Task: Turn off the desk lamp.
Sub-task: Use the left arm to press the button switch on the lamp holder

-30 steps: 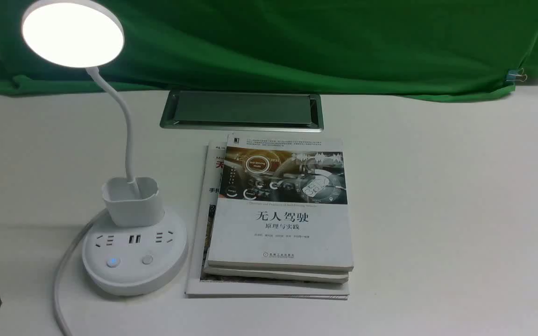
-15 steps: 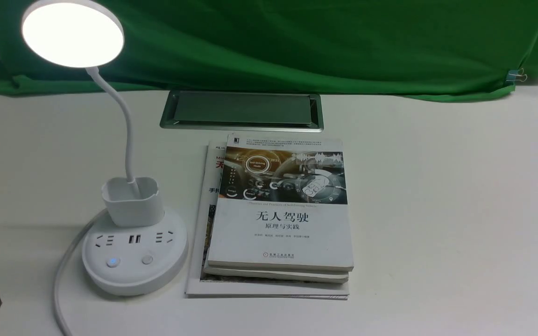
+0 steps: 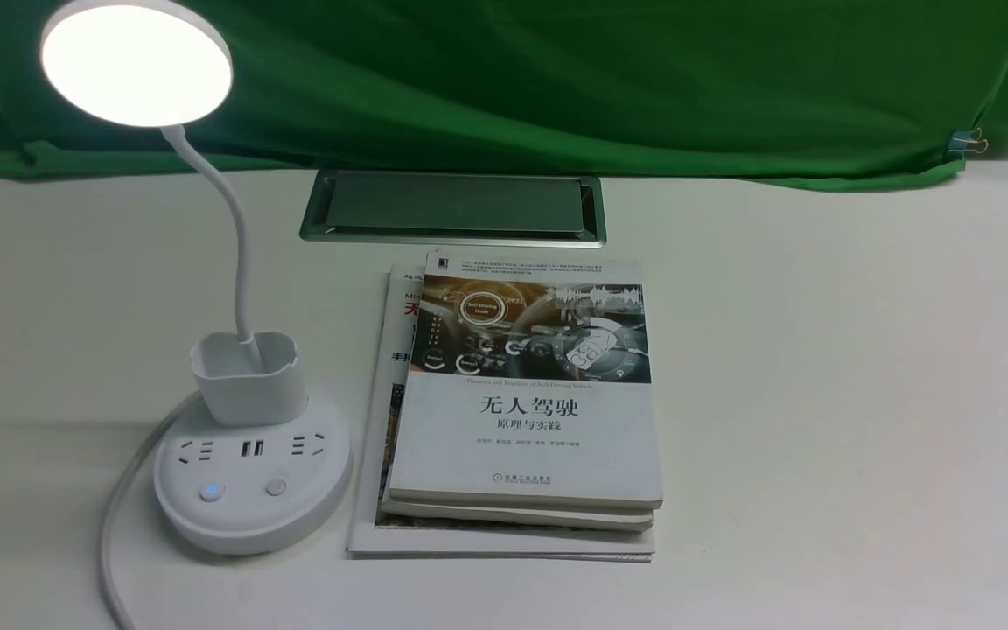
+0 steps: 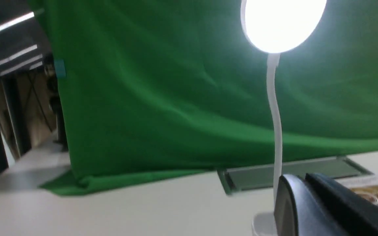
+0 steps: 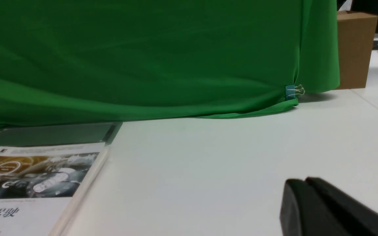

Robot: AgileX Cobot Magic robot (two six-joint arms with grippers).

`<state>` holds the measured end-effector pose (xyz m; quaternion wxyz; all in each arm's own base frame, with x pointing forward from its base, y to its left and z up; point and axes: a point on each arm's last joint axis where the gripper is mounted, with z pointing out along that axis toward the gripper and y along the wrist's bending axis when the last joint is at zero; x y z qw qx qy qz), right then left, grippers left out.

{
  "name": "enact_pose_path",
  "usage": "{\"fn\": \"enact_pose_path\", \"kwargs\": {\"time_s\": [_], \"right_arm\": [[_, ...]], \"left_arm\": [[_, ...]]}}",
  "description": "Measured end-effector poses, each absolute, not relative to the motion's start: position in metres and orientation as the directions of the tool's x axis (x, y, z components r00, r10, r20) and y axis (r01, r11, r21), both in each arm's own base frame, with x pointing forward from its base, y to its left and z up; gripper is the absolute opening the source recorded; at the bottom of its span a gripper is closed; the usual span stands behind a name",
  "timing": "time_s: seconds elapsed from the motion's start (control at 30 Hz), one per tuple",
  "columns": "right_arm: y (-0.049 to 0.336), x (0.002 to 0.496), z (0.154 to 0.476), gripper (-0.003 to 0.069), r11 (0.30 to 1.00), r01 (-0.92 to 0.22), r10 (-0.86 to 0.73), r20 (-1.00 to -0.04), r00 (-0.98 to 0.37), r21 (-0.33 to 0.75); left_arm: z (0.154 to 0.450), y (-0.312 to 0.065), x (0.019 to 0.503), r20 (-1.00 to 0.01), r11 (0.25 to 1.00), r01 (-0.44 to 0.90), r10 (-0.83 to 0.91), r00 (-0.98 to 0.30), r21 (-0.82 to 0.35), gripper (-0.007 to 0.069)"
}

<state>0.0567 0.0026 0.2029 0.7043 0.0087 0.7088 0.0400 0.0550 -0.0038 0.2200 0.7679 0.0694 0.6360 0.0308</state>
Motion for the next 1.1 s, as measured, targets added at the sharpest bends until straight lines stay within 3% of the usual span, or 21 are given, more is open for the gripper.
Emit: {"fn": "enact_pose_path", "kwargs": {"time_s": [0.1,0.13,0.2,0.3,0.5,0.6,0.67,0.83,0.93,1.03,1.1], "right_arm": [[0.003,0.057,0.203,0.0036,0.997,-0.044,0.069,-0.998,-0.008,0.069],[0.003,0.057,0.203,0.0036,0.997,-0.044,0.069,-0.998,-0.008,0.069],[0.003,0.057,0.203,0.0036,0.997,-0.044,0.069,-0.998,-0.008,0.069],[0.003,0.057,0.203,0.0036,0.997,-0.044,0.069,-0.998,-0.008,0.069],[0.003,0.057,0.203,0.0036,0.997,-0.044,0.069,-0.998,-0.008,0.069],[0.003,0.057,0.203,0.0036,0.997,-0.044,0.069,-0.998,-0.008,0.069],[0.003,0.057,0.203,0.0036,0.997,-0.044,0.069,-0.998,-0.008,0.069],[0.003,0.057,0.203,0.0036,0.997,-0.044,0.069,-0.998,-0.008,0.069],[0.003,0.057,0.203,0.0036,0.997,-0.044,0.069,-0.998,-0.008,0.069],[0.003,0.057,0.203,0.0036,0.997,-0.044,0.069,-0.998,-0.008,0.069],[0.003,0.057,0.203,0.0036,0.997,-0.044,0.069,-0.998,-0.008,0.069]], "left_arm": [[0.225,-0.003,0.054,-0.971,0.998,0.051,0.032,0.236,0.045,0.0019],[0.23,-0.002,0.053,-0.951,0.992,0.077,-0.114,0.288,-0.096,0.0019],[0.239,0.0,0.05,-0.899,0.972,0.113,-0.235,0.37,-0.207,0.0019],[0.246,0.001,0.048,-0.867,0.96,0.133,-0.279,0.413,-0.246,0.0019],[0.301,-0.002,0.057,-0.919,0.957,0.13,-0.284,0.272,-0.258,0.0019],[0.324,-0.006,0.076,-0.958,0.96,0.106,-0.269,0.097,-0.259,0.0019],[0.331,-0.009,0.097,-0.965,0.966,0.074,-0.24,-0.103,-0.248,0.0019],[0.323,-0.013,0.138,-0.935,0.97,0.042,-0.219,-0.28,-0.24,0.0019],[0.309,-0.016,0.159,-0.89,0.959,0.016,-0.257,-0.377,-0.283,0.0019],[0.29,-0.02,0.177,-0.822,0.971,0.019,-0.191,-0.537,-0.238,0.0019],[0.274,-0.026,0.195,-0.686,0.978,0.056,-0.1,-0.721,-0.202,0.0019]]}}
